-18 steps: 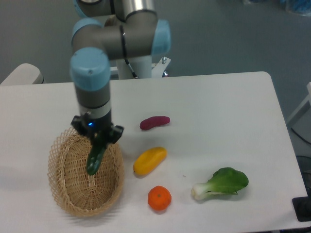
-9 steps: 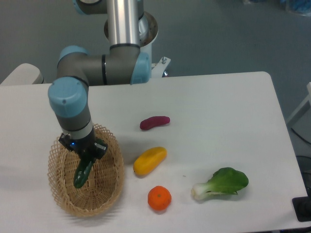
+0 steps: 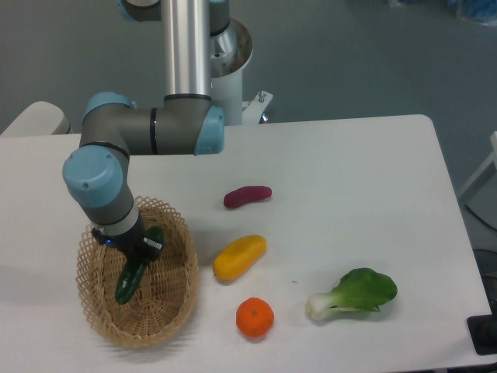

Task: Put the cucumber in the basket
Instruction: 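Open the gripper to release the cucumber into the basket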

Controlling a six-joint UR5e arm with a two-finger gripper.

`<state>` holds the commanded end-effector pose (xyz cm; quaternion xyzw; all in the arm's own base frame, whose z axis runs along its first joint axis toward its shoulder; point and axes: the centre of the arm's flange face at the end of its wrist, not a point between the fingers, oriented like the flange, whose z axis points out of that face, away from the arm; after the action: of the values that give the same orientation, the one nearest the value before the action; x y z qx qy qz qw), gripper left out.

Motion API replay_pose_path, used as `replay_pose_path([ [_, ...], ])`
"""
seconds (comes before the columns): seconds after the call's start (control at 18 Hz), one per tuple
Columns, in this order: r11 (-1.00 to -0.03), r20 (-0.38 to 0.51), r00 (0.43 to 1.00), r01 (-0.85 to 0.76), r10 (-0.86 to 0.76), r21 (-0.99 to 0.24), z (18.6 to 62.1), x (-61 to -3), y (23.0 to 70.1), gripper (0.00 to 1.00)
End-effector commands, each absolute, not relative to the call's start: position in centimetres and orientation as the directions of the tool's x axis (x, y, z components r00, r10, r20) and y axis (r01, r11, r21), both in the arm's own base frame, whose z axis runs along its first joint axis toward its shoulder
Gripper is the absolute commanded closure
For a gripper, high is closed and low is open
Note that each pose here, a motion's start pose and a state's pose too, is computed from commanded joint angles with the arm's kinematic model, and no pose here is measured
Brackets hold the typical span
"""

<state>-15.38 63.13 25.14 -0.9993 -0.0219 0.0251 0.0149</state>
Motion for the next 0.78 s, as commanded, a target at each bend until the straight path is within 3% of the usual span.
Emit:
replay_pose_path([
  [0.06,-0.999,-0.052,0.998,0.032,0.034,-0.034,25.4,-15.4,63.2,0.22],
  [0.11,-0.999,-0.059,0.998,0.017,0.019,-0.039,25.8,-15.5,63.3,0.00],
  [0.5,-0.994,-0.142,0.990,-0.036,-0.021,-0.103,30.5,-17.1,65.1,0.00],
  [0.78,-0.986,-0.236,0.968,-0.116,-0.086,-0.116,35.2,-23.3,63.5,0.00],
])
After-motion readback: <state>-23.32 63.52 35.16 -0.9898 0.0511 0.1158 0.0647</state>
